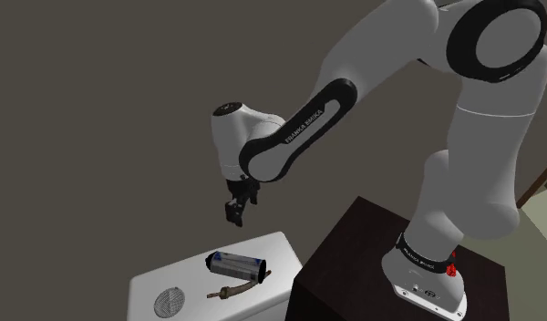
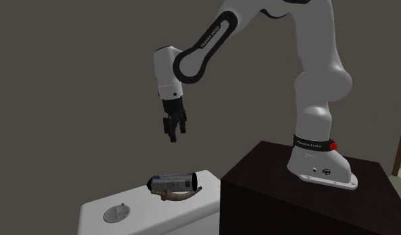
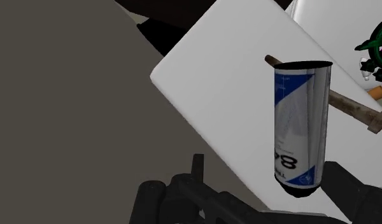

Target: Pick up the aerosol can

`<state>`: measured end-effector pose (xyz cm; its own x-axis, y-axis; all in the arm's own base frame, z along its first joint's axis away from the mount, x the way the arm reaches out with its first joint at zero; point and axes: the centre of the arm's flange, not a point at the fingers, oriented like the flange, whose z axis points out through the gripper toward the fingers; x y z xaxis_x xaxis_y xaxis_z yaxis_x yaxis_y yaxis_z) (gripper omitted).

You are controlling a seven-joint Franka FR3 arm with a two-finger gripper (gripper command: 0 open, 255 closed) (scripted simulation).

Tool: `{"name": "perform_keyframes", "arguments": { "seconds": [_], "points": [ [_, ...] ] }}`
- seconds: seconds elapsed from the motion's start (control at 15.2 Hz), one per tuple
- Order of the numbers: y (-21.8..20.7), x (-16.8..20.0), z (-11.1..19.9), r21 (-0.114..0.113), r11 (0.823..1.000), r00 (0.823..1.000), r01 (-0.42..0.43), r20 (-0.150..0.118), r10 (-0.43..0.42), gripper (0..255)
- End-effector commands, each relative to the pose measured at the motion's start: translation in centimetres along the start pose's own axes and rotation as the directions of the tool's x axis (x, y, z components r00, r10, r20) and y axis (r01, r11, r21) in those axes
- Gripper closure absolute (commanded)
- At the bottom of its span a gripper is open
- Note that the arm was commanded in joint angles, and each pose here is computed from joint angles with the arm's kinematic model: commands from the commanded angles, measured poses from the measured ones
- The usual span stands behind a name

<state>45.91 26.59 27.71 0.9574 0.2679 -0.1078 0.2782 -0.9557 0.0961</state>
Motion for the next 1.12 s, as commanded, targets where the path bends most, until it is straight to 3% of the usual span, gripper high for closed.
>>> {"name": "perform_keyframes", "arguments": {
  "seconds": [0.0, 0.59, 1.06],
  "points": [
    [-1.9, 1.0, 2.3, -0.005, 1.0, 1.0, 0.025, 0.013, -0.025, 0],
    [-9.5, 4.2, 11.5, -0.026, 0.991, 0.989, 0.132, 0.073, -0.129, 0],
    [-9.8, 4.6, 15.1, -0.026, 0.991, 0.989, 0.132, 0.073, -0.129, 0]
  ]
}}
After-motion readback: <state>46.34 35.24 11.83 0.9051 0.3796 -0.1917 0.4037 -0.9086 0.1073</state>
